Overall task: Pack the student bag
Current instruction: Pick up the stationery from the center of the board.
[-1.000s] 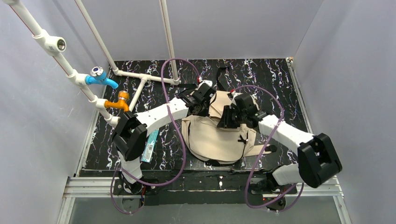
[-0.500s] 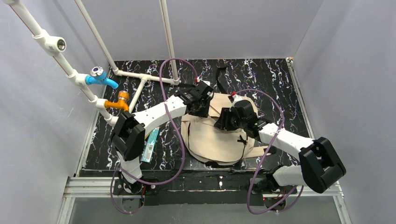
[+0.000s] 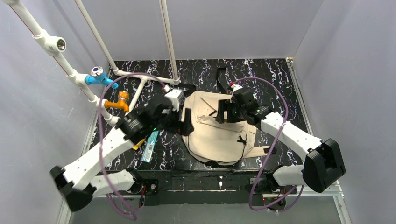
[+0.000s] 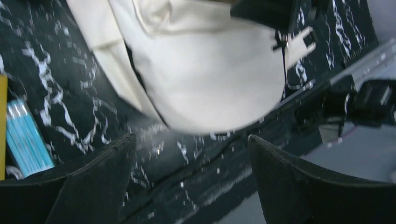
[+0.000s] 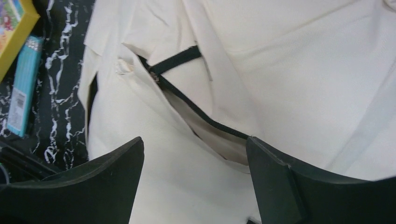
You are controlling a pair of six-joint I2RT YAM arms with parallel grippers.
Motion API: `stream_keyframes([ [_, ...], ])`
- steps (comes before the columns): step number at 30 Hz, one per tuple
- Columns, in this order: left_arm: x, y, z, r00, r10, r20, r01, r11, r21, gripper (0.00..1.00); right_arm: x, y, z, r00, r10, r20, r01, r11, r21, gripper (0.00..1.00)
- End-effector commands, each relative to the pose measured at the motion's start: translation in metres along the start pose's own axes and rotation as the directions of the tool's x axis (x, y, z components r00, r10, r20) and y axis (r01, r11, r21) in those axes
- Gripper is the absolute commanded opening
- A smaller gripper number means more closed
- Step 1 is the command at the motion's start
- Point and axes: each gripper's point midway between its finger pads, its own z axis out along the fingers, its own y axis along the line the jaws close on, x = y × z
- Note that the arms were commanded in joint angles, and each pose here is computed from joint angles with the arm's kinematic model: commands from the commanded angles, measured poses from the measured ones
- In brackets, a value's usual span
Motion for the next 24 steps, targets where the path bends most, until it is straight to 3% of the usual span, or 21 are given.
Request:
stream_keyframes([
  [1,0.056,0.010,-0.039,0.996,-0.037,-0.083,0.042,0.998,0.053,0.89,-0.033,0.049,-0.019,0.996,-0.007,0.091,0.017,0.995,-0.102,0.88],
  [4,0.063,0.011,-0.078,0.998,-0.050,-0.024,0.052,0.994,0.096,0.91,-0.045,0.085,-0.013,0.987,-0.016,0.159,0.037,0.991,-0.126,0.88],
  [8,0.057,0.007,-0.123,0.997,-0.050,0.064,0.039,0.987,0.156,0.94,-0.049,0.158,0.012,0.983,0.068,0.168,-0.018,0.959,-0.282,0.89],
  [13,0.060,0.006,-0.157,0.993,-0.032,0.116,0.009,0.980,0.197,0.95,-0.037,0.239,0.066,0.986,0.164,0.001,-0.146,0.877,-0.458,0.89],
  [17,0.069,0.016,-0.171,0.986,-0.081,0.143,0.054,0.982,0.180,0.96,-0.028,0.263,0.112,0.968,0.224,-0.109,-0.249,0.850,-0.465,0.85],
  [24,0.079,0.022,-0.186,0.963,-0.185,0.194,0.143,0.967,0.209,0.96,-0.006,0.264,0.170,0.922,0.343,-0.182,-0.388,0.835,-0.391,0.82],
])
